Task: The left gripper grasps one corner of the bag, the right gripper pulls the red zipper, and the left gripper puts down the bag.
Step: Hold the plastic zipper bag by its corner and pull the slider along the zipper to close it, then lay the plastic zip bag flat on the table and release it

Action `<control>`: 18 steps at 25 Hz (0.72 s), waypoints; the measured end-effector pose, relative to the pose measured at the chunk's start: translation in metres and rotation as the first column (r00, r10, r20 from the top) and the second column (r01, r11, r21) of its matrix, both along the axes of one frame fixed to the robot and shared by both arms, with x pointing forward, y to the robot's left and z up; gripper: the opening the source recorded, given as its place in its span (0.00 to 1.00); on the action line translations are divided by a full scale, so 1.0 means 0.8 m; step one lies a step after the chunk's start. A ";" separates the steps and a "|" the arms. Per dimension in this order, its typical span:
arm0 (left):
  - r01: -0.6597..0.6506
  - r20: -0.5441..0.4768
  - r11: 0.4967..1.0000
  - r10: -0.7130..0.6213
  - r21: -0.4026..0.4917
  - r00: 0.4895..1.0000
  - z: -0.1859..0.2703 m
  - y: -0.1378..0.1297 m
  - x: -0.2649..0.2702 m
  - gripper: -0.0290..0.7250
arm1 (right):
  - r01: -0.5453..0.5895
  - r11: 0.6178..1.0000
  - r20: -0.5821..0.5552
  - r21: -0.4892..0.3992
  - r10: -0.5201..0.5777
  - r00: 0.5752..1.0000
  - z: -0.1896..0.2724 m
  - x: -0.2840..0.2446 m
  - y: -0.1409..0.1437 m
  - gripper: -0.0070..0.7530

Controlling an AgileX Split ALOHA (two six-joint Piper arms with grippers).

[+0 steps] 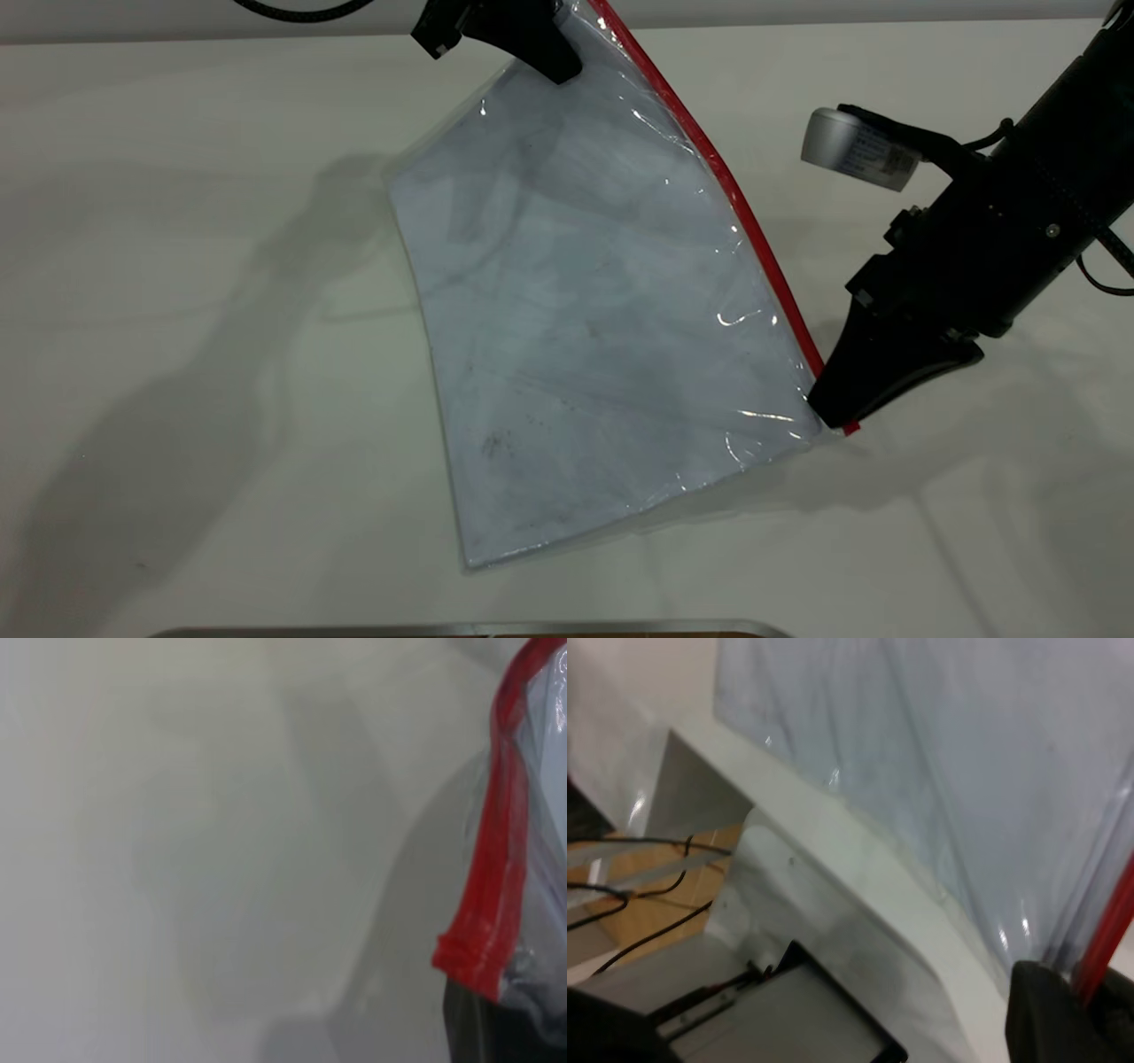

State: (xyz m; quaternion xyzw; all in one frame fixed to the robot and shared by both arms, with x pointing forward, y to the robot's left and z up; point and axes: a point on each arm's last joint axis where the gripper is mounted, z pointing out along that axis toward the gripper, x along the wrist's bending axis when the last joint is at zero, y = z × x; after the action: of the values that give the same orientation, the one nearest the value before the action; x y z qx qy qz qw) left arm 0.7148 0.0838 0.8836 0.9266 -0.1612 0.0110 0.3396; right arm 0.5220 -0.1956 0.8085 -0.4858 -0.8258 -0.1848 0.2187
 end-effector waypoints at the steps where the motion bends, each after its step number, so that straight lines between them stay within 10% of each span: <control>1: -0.001 0.000 1.000 0.001 0.001 1.000 0.000 0.001 0.000 0.11 | -0.004 1.000 -0.007 0.002 0.004 1.000 0.000 -0.001 0.000 0.09; 9: -0.004 0.008 1.000 0.004 0.009 1.000 -0.001 0.003 0.002 0.12 | -0.022 1.000 -0.016 0.002 0.022 1.000 0.000 -0.003 0.000 0.22; 18: -0.096 -0.003 0.995 0.096 0.014 0.995 0.000 0.005 0.008 0.37 | -0.012 1.000 0.010 -0.024 0.012 1.000 -0.002 0.000 -0.003 0.66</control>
State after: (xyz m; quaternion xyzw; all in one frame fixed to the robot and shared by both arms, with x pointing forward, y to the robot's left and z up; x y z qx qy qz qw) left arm 0.7213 0.0875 0.8839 0.9355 -0.1160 0.0243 0.3328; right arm 0.5218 -0.1977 0.8070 -0.4825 -0.8320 -0.1760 0.2098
